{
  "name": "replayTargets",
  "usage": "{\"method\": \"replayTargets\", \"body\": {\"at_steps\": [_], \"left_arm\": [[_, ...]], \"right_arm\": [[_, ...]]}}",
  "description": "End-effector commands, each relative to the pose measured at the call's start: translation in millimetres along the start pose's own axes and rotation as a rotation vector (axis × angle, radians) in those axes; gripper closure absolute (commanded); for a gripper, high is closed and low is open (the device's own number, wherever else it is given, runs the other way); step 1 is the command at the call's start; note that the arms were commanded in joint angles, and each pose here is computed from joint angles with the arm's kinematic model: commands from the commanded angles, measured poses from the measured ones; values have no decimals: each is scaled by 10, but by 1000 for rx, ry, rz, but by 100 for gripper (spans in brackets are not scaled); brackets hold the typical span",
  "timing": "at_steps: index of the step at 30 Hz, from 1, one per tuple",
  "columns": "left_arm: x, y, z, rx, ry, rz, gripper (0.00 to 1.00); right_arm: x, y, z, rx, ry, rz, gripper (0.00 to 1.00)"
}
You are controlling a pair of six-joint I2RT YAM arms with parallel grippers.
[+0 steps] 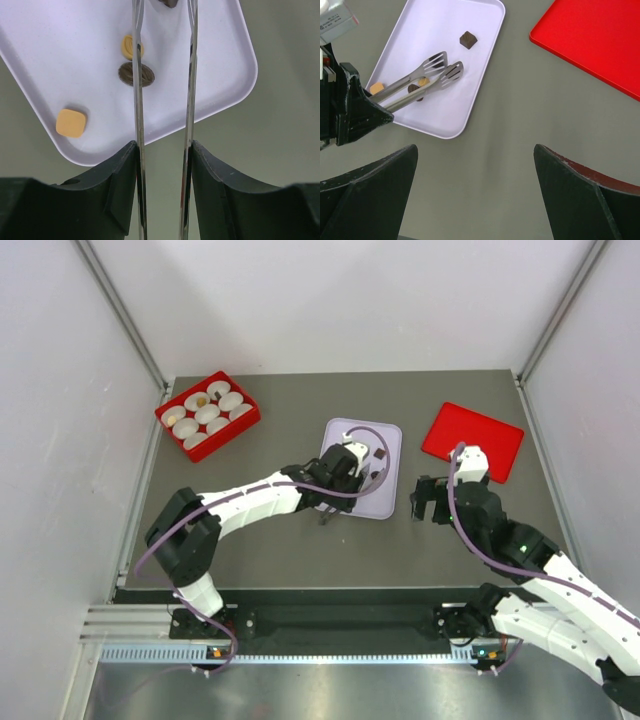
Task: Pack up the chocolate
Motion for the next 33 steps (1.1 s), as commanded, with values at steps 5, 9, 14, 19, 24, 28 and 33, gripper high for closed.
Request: {"method": "replayTargets", "body": {"at_steps": [5,9,14,19,24,28,33], "left_arm": [[40,-98,-339,4,-106,8,51],[47,-116,-347,12,-106,15,60],[201,8,-480,33,-133,-67,67],[396,237,-689,40,-157,-199,68],[527,872,-794,98,-157,-384,69],[712,1700,-829,238,-183,-507,69],[927,2457,-825,355,-224,-637,69]], "right_arm": [[88,24,-210,-13,-52,-6,0],[94,24,-216,-12,-54,-7,0],[119,19,-237,-21,-63,-13,0],[116,31,-237,-22,-60,-16,0],[119,63,-256,-30,-58,-28,0],[103,81,-240,-33,-52,-33,0],[43,136,-204,-30,-35,-44,0]]}}
Point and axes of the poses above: each gripper's point midway between its finger pads, its own x axis back along the fingers, its own y axis along the line the jaws close on, z = x × y, the point moved 2 cm from there along x, back along the fingers, and after that the axes turned 9 degrees about -x, right-handed, at the moved point
